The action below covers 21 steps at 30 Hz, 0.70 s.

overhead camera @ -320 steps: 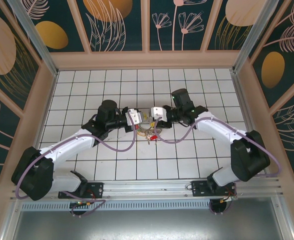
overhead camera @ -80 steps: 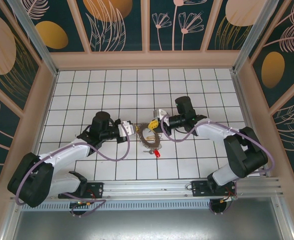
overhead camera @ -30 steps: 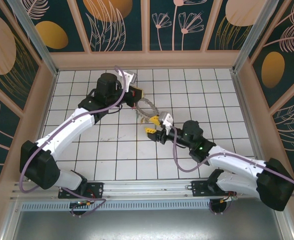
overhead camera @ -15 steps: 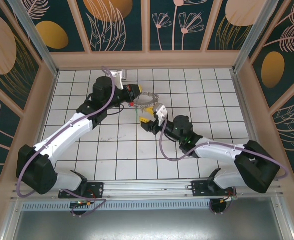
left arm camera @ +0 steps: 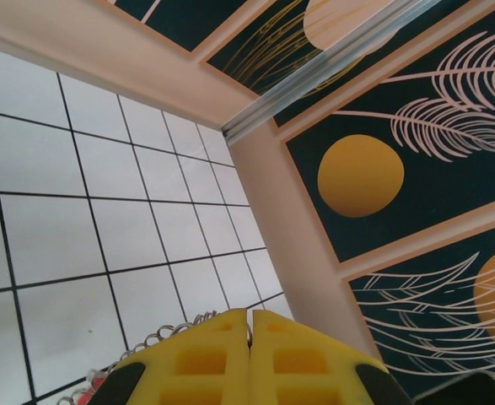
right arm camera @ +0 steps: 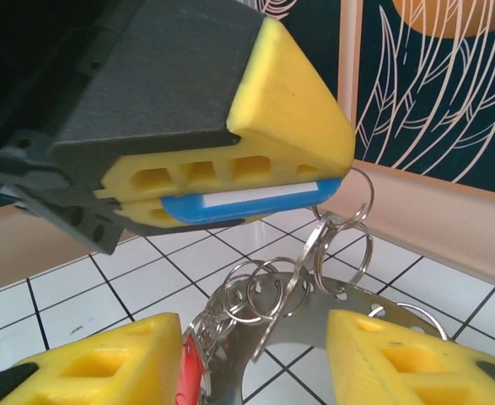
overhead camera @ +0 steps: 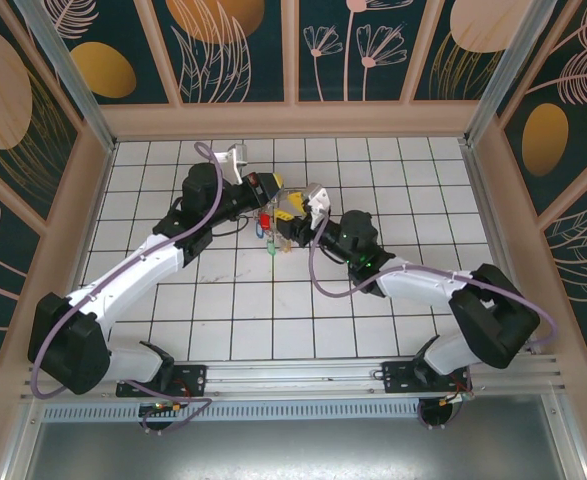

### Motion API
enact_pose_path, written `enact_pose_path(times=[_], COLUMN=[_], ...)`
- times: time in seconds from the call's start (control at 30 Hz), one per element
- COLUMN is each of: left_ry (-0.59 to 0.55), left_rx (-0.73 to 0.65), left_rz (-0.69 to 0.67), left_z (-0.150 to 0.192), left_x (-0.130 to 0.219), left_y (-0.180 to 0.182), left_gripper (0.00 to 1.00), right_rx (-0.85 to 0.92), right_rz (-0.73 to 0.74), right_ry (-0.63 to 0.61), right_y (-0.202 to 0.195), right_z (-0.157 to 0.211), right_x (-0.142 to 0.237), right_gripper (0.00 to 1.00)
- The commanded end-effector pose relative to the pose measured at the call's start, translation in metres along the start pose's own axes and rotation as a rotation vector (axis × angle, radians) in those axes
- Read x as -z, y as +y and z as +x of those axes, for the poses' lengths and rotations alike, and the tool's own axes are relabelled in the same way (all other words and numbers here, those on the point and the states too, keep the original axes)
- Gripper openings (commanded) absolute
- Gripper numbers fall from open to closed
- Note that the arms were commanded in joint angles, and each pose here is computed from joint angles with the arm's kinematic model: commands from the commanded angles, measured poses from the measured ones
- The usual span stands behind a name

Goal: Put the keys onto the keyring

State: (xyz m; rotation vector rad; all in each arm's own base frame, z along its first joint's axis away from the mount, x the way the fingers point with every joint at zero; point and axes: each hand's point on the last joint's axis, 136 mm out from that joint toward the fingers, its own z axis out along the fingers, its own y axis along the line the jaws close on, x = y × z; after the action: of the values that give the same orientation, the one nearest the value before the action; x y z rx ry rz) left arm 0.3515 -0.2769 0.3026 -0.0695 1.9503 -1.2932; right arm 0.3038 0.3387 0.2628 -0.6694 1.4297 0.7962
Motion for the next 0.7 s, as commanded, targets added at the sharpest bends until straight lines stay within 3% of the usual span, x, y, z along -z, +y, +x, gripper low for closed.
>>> enact_pose_path(times=[0.0,0.13,0.27,0.37,0.5,0.67], left_ry=[-0.081,-0.101,-0.085,-0.081,-0.086,-0.087], left_rx=[0.024,0.028,0.039,0.038,0.043,0.06], left_rz=[0.139,0.16,0.143,0.137,0.135,0.137], left_z=[-0.02,-0.023,-0.016,-0.014,-0.015,-0.015], left_x=[0.014,0.018,0.016,0.016,0.016,0.015], left_y=[-0.035,-0.041,-0.032,-0.03,-0.029,-0.028], left_gripper=[0.0,0.0,0.0,0.0,0.0,0.0], right_rx=[-0.052,-0.085,-0.103,-0.12,-0.138,-0.135], right_rz=[-0.014,0.0,0.001,0.008,-0.016,-0.045], right_ry=[-0.039,-0.04,-0.037,-0.037,-0.048,-0.046], right_y=[-0.001,-0.005,-0.008,-0.011,-0.009,-0.004], right_z=[-0.016,-0.013,-0.013,-0.013,-0.016,-0.017], right_x=[-0.011,-0.015,-0.017,-0.016,-0.015,-0.016], right_gripper=[0.46,0.38,0.19,0.12,0.12,0.27])
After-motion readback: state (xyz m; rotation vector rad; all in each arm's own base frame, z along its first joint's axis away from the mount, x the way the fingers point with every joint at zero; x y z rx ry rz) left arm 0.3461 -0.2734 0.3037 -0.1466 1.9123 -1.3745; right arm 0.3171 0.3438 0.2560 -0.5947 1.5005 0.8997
